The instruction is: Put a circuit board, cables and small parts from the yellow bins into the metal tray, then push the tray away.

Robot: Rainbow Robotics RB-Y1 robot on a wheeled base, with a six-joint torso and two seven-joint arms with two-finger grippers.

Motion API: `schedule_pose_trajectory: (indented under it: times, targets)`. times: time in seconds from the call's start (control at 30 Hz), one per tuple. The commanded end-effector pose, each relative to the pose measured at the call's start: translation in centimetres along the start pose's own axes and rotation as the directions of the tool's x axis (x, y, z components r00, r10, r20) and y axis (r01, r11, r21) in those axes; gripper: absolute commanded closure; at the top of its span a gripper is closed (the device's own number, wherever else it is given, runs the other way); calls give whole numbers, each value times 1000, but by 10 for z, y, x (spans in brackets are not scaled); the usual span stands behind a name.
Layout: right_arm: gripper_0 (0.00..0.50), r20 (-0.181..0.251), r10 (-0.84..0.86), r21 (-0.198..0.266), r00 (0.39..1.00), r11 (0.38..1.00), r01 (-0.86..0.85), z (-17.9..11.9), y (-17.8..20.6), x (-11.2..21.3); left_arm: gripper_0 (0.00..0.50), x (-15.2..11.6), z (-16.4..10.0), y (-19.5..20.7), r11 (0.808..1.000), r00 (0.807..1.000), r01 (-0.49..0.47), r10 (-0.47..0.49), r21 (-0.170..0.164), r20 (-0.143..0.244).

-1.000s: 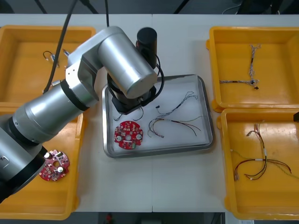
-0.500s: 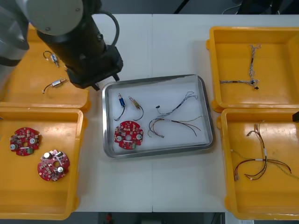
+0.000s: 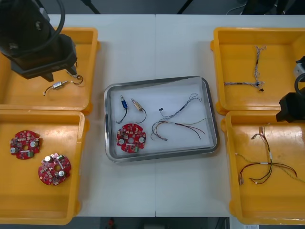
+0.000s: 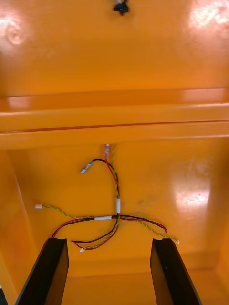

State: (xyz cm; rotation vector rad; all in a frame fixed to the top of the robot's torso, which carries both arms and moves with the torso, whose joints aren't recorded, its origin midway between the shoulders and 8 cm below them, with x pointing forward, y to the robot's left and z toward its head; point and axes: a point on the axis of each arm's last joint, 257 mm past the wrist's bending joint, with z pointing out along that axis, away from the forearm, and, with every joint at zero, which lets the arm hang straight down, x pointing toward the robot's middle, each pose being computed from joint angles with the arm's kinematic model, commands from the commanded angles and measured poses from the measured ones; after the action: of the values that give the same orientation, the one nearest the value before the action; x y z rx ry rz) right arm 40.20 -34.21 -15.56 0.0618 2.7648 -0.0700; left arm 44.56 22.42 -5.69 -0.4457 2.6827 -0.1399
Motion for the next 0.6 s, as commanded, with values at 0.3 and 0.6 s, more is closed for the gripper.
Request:
schedule_pose_trajectory:
  times: [0.3,0.6]
  targets:
    - [0,63,-212,-96,975,971,217,-23,63,2,0,10,-12,96,993,993,-97,100,-62,57]
    - [0,105,-506,-130,856,847,516,-23,104,18,0,15,-5,148,989,989,-135,139,-65,51]
